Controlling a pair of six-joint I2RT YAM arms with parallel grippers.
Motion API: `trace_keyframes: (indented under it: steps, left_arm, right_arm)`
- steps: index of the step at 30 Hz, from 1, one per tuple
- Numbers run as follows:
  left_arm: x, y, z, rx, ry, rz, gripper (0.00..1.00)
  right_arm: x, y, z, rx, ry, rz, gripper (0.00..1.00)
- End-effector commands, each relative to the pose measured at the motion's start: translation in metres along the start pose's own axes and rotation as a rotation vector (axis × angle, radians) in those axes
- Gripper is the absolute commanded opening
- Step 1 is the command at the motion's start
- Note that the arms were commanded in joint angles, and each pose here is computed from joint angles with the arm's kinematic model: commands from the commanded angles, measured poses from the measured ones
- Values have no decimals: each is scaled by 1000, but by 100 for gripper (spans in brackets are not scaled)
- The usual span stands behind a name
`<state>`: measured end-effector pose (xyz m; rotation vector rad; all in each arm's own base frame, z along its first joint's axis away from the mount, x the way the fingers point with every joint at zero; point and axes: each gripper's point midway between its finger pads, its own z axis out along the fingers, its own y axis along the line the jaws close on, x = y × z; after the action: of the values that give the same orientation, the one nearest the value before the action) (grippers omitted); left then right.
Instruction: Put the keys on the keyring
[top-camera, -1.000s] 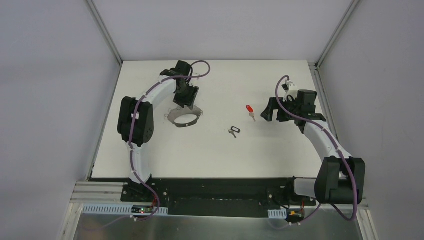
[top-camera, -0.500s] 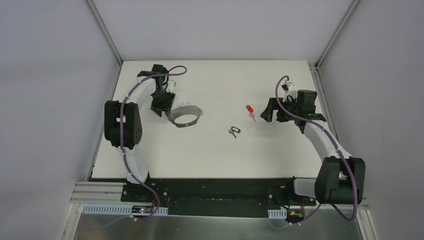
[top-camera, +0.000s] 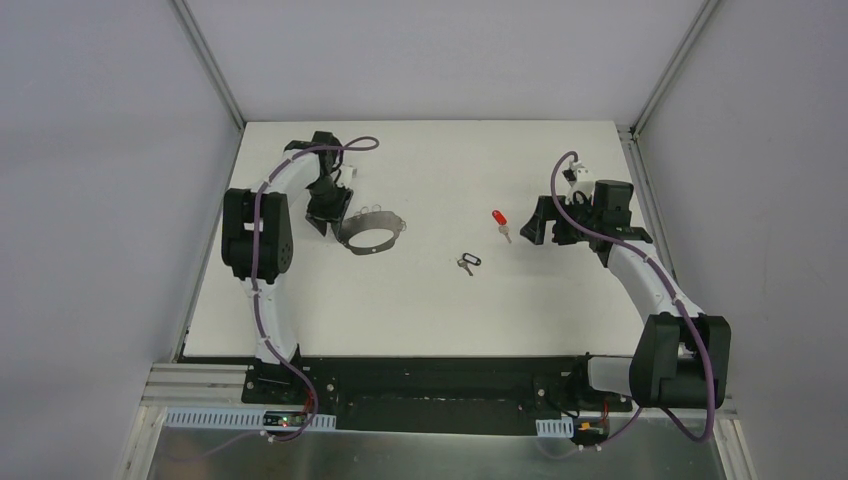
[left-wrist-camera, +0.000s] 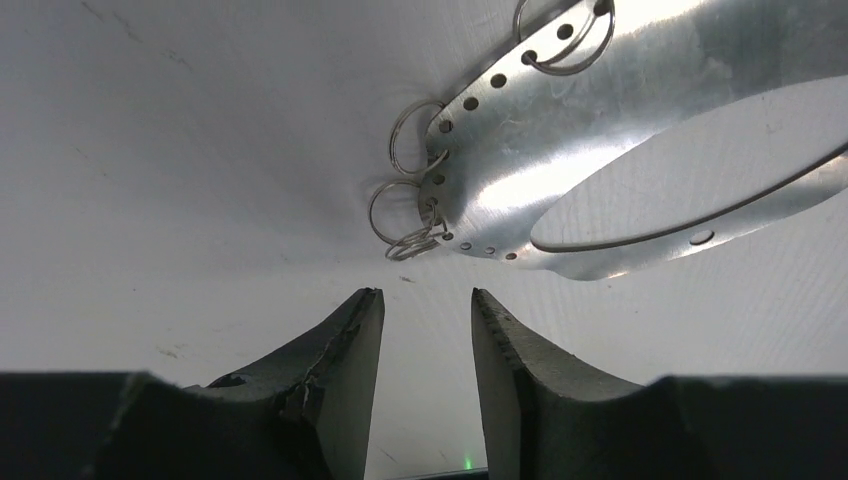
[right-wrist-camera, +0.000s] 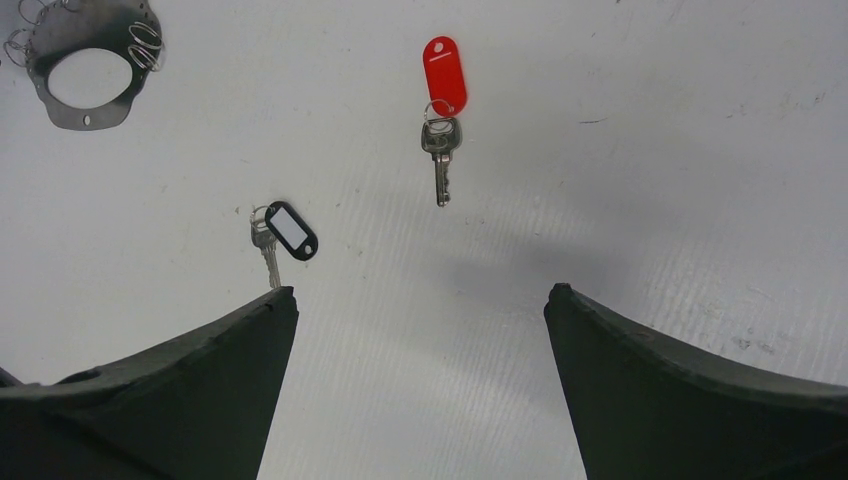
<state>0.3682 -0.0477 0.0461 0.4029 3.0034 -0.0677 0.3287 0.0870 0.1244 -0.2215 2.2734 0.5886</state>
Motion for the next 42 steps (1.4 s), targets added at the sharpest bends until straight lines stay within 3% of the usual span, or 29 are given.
trace_keyframes:
  steps: [1, 10, 17, 21, 31, 42]
  left_arm:
    - [-7, 4, -3, -6, 9, 8, 39]
    - [-11, -1, -3, 28, 12, -18, 37]
    - [-33, -34, -25, 127, -143, 4, 39]
    - [-52, -73, -29, 183, -196, 108, 42]
    - [-73, -138, -20, 200, -204, 333, 49]
    - [-81, -150, 1, 166, -157, 293, 51]
  right_arm:
    - [-1, -1, -3, -18, -11, 0, 98]
    - [3, -3, 3, -35, 15, 31, 98]
    - [5, -4, 7, -42, 31, 41, 98]
    - [4, -4, 5, -39, 26, 31, 98]
    - [0, -4, 0, -34, 8, 22, 98]
    - [-1, -3, -2, -41, 2, 21, 98]
